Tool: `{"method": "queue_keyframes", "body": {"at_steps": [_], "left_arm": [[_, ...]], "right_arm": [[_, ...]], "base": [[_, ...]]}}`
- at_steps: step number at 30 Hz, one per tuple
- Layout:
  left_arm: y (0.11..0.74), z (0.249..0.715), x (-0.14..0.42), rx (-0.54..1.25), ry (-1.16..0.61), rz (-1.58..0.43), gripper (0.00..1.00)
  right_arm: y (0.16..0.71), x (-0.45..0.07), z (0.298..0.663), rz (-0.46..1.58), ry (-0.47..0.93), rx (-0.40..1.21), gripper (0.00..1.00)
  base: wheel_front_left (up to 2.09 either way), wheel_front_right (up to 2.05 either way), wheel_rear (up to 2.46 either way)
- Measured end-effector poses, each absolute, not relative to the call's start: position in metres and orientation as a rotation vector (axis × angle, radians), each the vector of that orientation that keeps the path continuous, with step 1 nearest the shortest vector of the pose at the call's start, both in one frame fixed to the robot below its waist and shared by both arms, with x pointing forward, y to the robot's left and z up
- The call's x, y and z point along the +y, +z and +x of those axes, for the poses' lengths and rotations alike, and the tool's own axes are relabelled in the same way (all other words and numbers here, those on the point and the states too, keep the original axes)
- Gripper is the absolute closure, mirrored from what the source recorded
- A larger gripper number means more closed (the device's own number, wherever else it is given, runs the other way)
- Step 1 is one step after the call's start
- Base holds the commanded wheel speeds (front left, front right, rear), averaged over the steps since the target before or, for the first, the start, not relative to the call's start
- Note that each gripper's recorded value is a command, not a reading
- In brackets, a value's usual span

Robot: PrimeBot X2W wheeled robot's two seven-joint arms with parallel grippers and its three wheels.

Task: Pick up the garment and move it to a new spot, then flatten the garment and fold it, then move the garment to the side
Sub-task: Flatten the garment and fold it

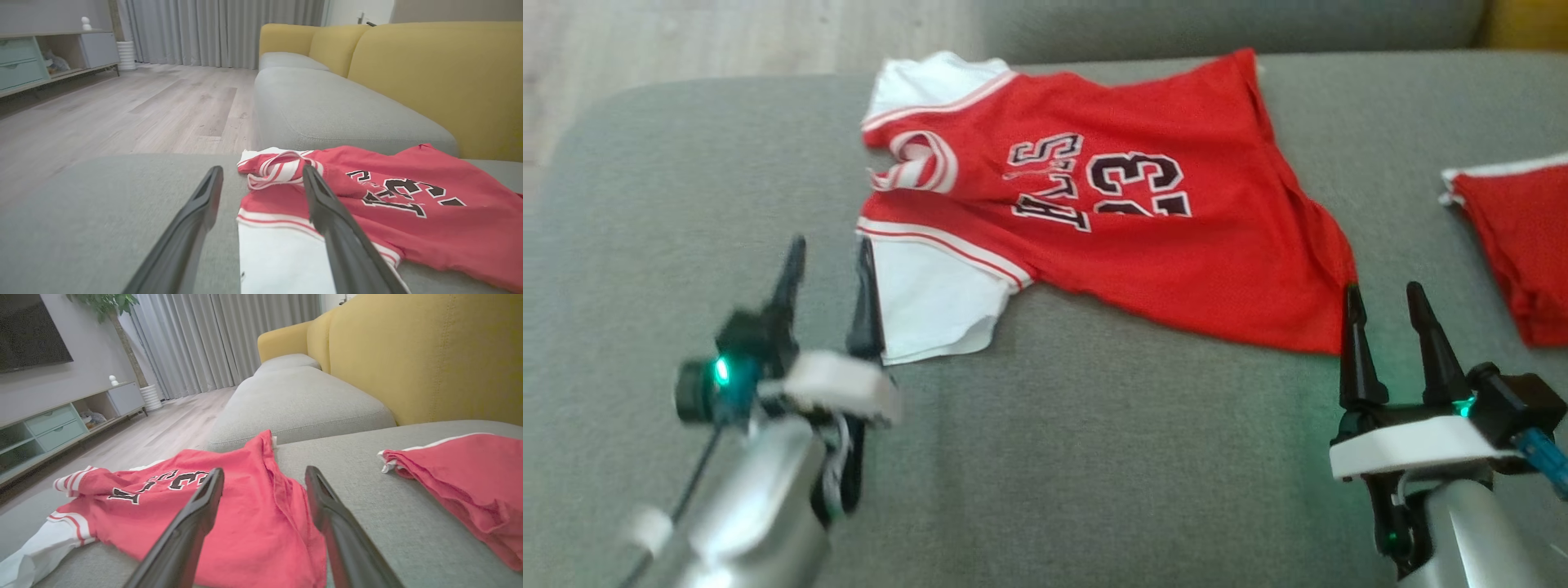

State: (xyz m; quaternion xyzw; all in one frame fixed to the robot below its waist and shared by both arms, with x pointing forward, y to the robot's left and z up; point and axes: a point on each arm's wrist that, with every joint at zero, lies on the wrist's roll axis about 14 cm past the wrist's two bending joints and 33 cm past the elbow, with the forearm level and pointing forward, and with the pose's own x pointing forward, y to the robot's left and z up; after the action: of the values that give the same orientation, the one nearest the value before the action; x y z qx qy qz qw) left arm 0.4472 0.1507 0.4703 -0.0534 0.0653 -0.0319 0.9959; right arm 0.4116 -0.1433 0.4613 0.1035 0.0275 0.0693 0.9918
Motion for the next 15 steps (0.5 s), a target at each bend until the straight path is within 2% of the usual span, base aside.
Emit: {"method": "queue_keyframes", "body": {"at_steps": [7,15], "left_arm": [[0.464,0.406,0.159,0.127,0.008,-0.166,0.0],[0.464,0.411,0.15,0.112,-0.019,-0.163,0.0]], "right_arm": [[0.469,-0.131,0.411,0.2,0.176,0.038,0.0],[0.465,-0.137,0.407,0.194,0.162,0.048,0.0]], "base": [[0.0,0.0,0.0],[0.0,0.0,0.0]]}}
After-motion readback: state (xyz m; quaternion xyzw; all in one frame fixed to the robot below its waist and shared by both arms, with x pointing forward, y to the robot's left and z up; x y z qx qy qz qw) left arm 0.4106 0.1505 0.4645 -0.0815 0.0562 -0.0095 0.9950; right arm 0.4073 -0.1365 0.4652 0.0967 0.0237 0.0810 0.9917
